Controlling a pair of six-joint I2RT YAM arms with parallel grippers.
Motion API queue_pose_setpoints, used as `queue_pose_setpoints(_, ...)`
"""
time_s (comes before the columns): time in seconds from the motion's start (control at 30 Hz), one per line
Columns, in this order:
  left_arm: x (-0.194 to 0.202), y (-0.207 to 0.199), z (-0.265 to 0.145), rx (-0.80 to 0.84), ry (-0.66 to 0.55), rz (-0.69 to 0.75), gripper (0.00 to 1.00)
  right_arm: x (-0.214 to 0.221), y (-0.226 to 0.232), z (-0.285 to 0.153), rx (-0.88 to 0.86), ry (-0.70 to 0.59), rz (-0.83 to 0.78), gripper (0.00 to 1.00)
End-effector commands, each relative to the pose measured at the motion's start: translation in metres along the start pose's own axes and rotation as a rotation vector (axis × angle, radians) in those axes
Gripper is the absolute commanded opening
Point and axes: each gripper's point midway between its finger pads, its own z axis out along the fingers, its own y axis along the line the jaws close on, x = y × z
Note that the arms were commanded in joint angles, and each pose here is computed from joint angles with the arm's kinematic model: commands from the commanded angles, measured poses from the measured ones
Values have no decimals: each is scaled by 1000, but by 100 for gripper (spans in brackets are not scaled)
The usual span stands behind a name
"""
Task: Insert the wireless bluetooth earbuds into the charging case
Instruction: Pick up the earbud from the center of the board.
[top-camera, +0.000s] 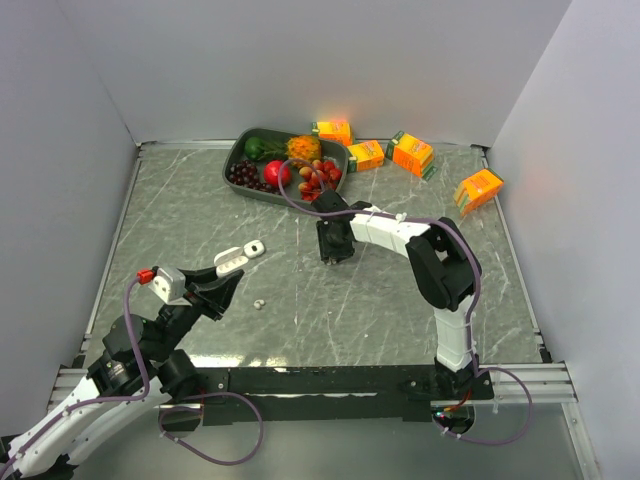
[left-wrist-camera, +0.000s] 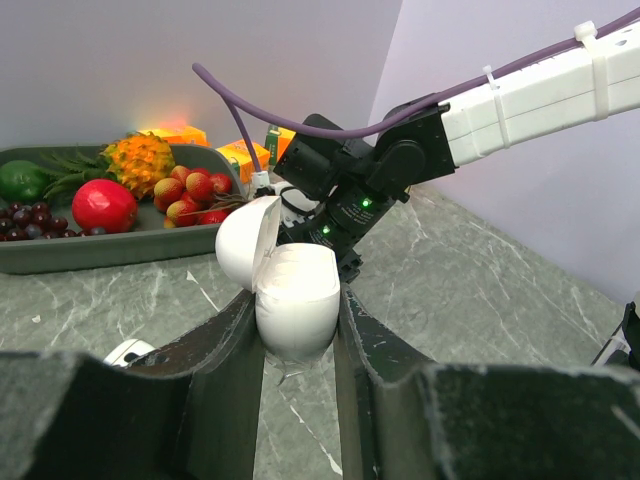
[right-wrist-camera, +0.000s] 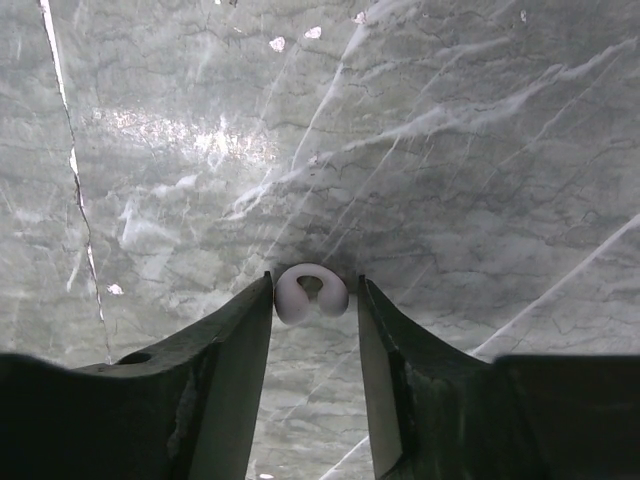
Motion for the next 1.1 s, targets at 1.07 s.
queue_pose_setpoints(1.07,-29,-17,34,56,-162,18,1,-68,49,-280,-303,-837,34,30)
